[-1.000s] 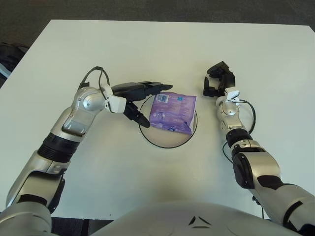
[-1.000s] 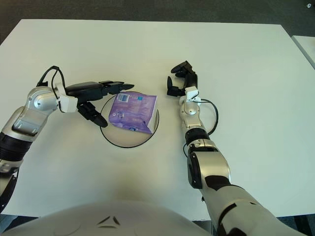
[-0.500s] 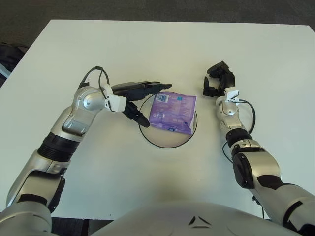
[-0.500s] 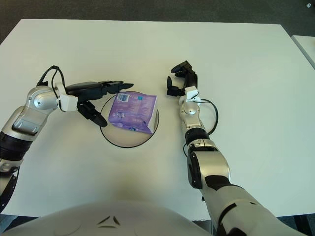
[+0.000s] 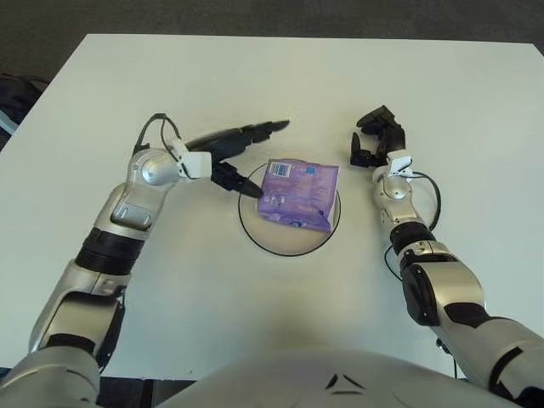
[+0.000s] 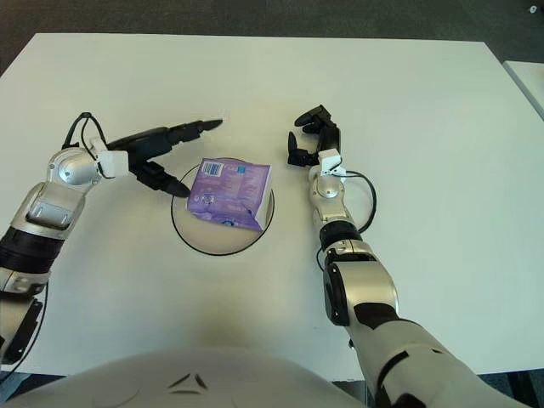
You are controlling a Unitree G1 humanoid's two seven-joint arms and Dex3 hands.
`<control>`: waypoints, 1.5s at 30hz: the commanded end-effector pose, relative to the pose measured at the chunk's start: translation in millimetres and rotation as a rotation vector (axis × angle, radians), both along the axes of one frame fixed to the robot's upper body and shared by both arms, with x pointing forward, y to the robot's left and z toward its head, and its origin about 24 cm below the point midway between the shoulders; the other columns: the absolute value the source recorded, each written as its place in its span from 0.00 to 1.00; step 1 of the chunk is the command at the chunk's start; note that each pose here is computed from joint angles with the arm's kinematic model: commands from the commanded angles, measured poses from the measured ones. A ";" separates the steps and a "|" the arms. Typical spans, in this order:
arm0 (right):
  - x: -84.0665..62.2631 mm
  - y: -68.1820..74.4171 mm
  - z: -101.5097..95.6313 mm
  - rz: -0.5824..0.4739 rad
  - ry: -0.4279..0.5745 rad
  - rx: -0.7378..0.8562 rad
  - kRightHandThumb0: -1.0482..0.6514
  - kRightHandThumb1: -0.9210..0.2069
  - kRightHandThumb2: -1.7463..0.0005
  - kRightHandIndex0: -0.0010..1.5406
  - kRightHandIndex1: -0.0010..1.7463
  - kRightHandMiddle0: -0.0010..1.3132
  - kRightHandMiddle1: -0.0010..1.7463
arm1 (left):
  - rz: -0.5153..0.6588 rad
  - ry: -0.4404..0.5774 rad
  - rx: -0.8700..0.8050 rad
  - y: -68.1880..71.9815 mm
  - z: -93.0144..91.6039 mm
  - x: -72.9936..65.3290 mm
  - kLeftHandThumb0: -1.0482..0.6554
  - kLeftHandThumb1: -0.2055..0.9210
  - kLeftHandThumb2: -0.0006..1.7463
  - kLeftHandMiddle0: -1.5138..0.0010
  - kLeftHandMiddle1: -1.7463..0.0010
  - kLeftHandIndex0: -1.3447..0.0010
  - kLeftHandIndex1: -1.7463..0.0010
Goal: Put the tissue paper into the plate.
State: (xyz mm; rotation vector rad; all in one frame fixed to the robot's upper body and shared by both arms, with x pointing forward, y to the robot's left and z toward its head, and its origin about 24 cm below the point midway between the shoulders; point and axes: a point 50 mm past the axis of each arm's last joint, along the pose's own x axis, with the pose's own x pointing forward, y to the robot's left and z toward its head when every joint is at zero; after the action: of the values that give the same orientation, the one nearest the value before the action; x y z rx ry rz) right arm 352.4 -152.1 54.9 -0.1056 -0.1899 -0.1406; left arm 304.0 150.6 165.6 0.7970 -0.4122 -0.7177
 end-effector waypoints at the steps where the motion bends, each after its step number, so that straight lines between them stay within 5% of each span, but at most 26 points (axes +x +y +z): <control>1: -86.7 -1.2 -135.8 -0.041 0.678 0.018 0.61 0.63 0.19 0.47 1.00 0.39 0.93 | 0.184 -0.161 -0.226 22.9 14.9 11.3 0.01 1.00 0.14 1.00 1.00 0.99 0.99; 9: -87.0 -2.6 -136.5 -0.044 0.687 0.007 0.61 0.63 0.19 0.46 1.00 0.38 0.93 | 0.314 -0.294 -0.354 31.6 23.8 20.9 0.10 1.00 0.37 0.97 0.99 0.99 0.98; 19: -87.1 -4.2 -136.6 -0.033 0.688 0.009 0.61 0.63 0.19 0.47 1.00 0.39 0.93 | 0.516 -0.270 -0.608 37.0 13.9 38.8 0.09 1.00 0.57 0.94 0.99 1.00 0.94; 30: -87.4 -6.8 -136.7 -0.041 0.687 0.026 0.61 0.63 0.19 0.47 1.00 0.39 0.93 | 0.631 -0.231 -0.712 45.6 8.2 39.9 0.08 1.00 0.62 0.93 1.00 1.00 0.83; 45: -87.3 -7.8 -135.9 -0.043 0.676 0.040 0.61 0.63 0.19 0.47 1.00 0.39 0.93 | 0.777 -0.157 -0.753 52.3 -35.0 39.0 0.17 1.00 0.54 0.89 0.99 1.00 0.74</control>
State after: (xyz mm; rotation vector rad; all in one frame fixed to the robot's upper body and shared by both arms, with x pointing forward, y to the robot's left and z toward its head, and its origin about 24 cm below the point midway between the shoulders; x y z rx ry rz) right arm 352.7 -152.3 54.9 -0.1037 -0.1878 -0.1358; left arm 347.1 194.2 150.7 0.2625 -0.4787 0.1737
